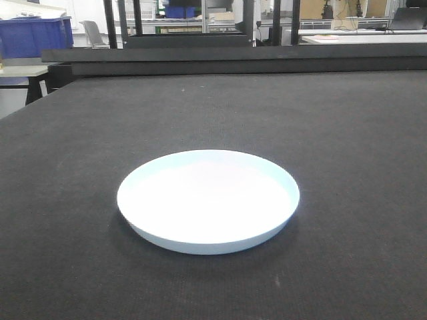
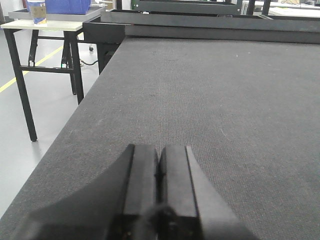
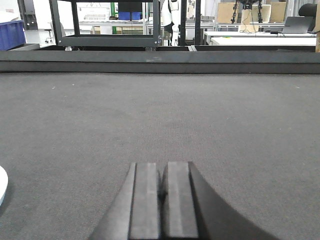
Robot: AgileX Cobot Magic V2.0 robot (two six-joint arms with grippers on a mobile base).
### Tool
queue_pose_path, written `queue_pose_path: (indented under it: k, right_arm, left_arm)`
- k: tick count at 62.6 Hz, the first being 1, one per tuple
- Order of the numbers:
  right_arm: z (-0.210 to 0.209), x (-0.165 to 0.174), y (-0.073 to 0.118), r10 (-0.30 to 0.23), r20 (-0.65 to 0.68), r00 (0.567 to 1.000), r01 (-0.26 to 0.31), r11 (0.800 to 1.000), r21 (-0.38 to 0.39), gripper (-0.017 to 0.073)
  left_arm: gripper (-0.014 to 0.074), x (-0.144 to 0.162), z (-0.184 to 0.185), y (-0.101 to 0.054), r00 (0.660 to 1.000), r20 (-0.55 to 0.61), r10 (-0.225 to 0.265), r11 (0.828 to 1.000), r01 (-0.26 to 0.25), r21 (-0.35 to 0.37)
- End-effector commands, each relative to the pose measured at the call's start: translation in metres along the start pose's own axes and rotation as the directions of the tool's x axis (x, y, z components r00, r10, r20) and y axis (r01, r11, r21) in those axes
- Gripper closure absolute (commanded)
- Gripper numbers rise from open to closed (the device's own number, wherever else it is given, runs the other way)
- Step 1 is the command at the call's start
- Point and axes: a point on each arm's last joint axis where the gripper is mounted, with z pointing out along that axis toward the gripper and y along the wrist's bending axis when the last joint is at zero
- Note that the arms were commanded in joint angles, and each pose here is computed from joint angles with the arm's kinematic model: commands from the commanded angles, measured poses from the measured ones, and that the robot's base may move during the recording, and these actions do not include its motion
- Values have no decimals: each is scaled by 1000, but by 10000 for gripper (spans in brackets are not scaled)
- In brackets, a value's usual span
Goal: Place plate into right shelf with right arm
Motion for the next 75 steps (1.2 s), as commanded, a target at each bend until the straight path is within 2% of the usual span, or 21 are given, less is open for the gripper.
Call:
queue_pose_path:
  k: [1,27,37,42,46,48,57,67,75]
  right_arm:
    - [-2,-10,0,-17,100,995,17,1000,1,503]
    - [-2,-11,0,-17,116,993,17,1000,1,503]
    - [-3,-20,1,-13,207,978,14,1000,-3,503]
    - [-5,-31,1,11,255,967,-8,1000,-11,503]
    - [-8,-44,2,73,257,964,-68,997,-29,503]
    - [-10,-54,3,87,242,966,-82,996,-33,503]
    - [-19,-97,7,84,148,985,-81,996,-27,503]
    - [-17,-153,12,39,50,998,-38,999,-18,503]
    - [6,-181,20,4,-162,987,-15,998,-62,503]
  left_arm:
    - [640,-5,0,0,997,81,-9,1000,9,-3]
    - [640,-5,0,0,997,81,-9,1000,9,-3]
    - [640,-5,0,0,997,81,-9,1000,9,-3]
    - [640,-5,0,0,997,81,-9,1000,9,-3]
    - [640,-5,0,0,997,81,-9,1000,9,-3]
    - [640,-5,0,0,997,81,-9,1000,9,-3]
    - [640,-5,0,0,997,81,-9,1000,9,-3]
    - [640,-5,0,0,997,81,-9,1000,9,-3]
    - [640,-5,0,0,997,81,-9,1000,9,-3]
